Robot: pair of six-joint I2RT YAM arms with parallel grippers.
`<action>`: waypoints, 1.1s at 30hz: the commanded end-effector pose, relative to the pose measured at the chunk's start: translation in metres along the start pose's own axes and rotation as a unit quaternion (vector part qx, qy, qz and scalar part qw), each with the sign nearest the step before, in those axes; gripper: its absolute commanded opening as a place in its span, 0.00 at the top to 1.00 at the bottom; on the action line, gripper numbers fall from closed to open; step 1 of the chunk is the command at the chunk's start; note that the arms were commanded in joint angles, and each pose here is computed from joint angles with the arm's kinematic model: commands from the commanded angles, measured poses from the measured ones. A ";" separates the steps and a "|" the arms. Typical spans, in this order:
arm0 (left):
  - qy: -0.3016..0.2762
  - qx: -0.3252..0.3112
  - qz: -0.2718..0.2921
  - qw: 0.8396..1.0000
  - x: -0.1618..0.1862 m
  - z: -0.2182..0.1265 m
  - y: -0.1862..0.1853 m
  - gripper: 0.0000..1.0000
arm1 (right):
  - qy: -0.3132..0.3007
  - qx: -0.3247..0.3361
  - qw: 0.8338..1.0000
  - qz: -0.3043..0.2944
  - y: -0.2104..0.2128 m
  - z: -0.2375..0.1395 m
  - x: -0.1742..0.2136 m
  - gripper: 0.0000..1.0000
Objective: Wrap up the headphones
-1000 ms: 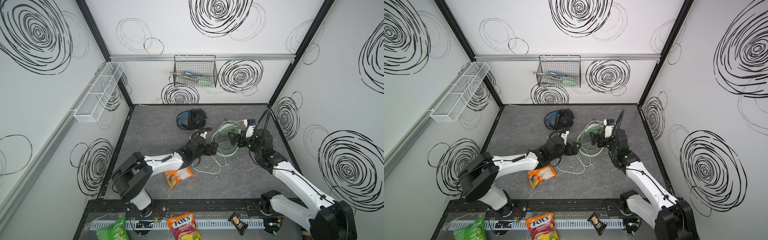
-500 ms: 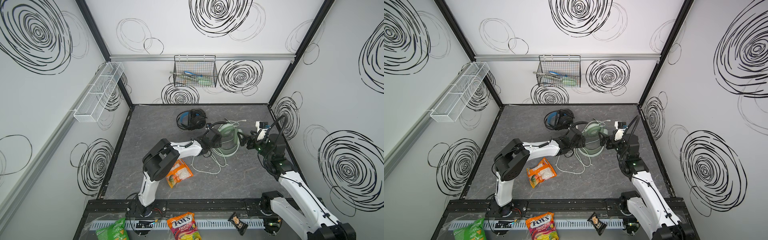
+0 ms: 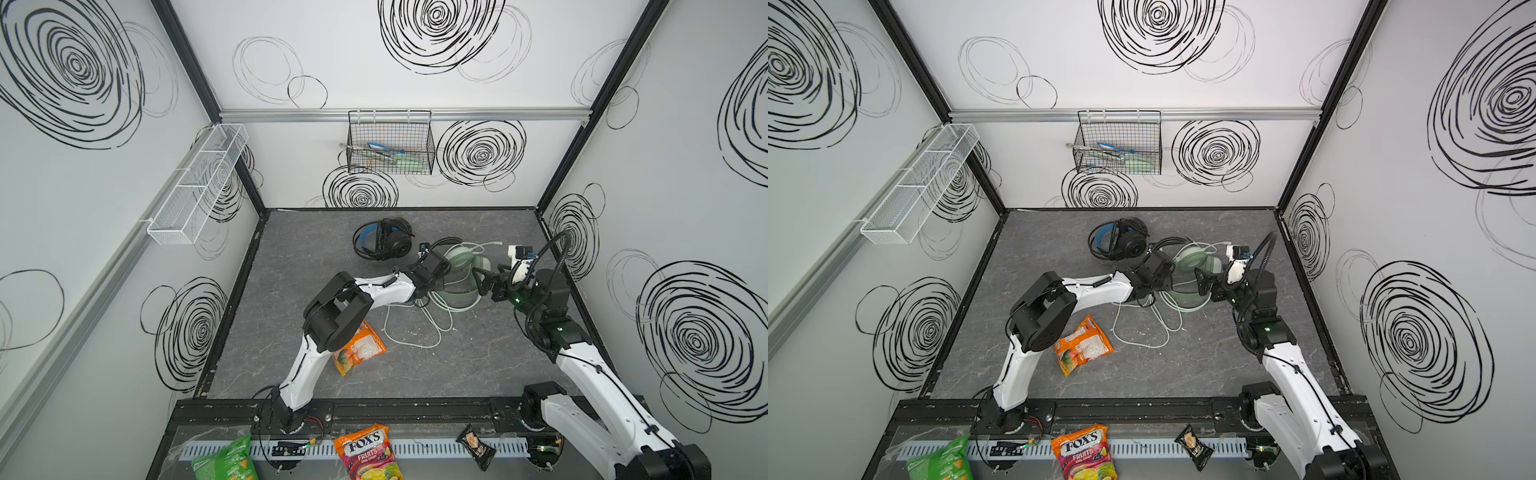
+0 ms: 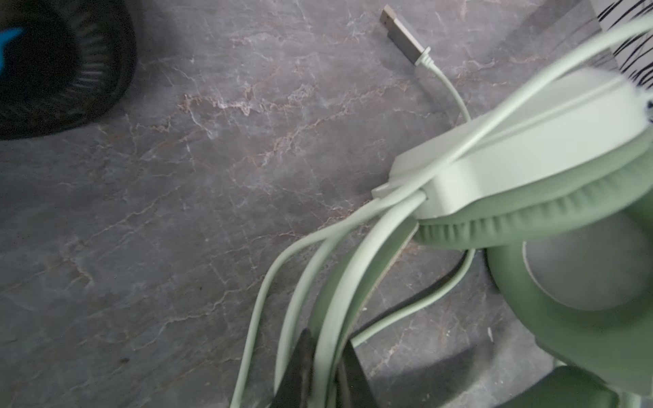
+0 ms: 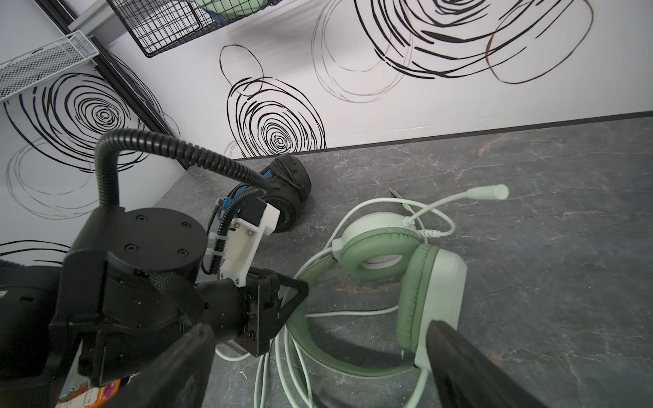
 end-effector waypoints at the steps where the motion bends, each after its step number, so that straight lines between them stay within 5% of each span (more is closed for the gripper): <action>1: -0.039 0.002 0.024 0.999 -0.027 -0.011 -0.008 0.92 | -0.006 0.002 1.000 -0.003 -0.002 -0.002 -0.002 0.03; 8: -0.074 0.050 0.145 0.985 -0.064 -0.056 -0.059 1.00 | 0.001 0.016 1.000 0.006 -0.009 -0.004 -0.003 0.03; 19: -0.121 0.175 0.248 0.945 -0.099 -0.149 -0.104 1.00 | -0.019 0.030 0.999 -0.013 -0.009 -0.019 -0.010 0.03; 25: -0.001 0.265 0.318 0.910 -0.072 -0.146 -0.098 1.00 | -0.018 0.007 0.999 -0.027 0.003 -0.025 -0.019 0.03; 33: 0.132 0.238 0.371 0.888 -0.014 -0.114 -0.051 1.00 | 0.000 -0.013 1.000 -0.022 0.013 -0.036 -0.005 0.03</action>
Point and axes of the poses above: each gripper's point midway between its finger pads, its own z axis out along the fingers, its own y axis along the line the jaws close on, x = y × z, the point moved 2 cm from there along -z, back along the fingers, and after that the axes turned 1 degree about z, right-handed, at the moved point
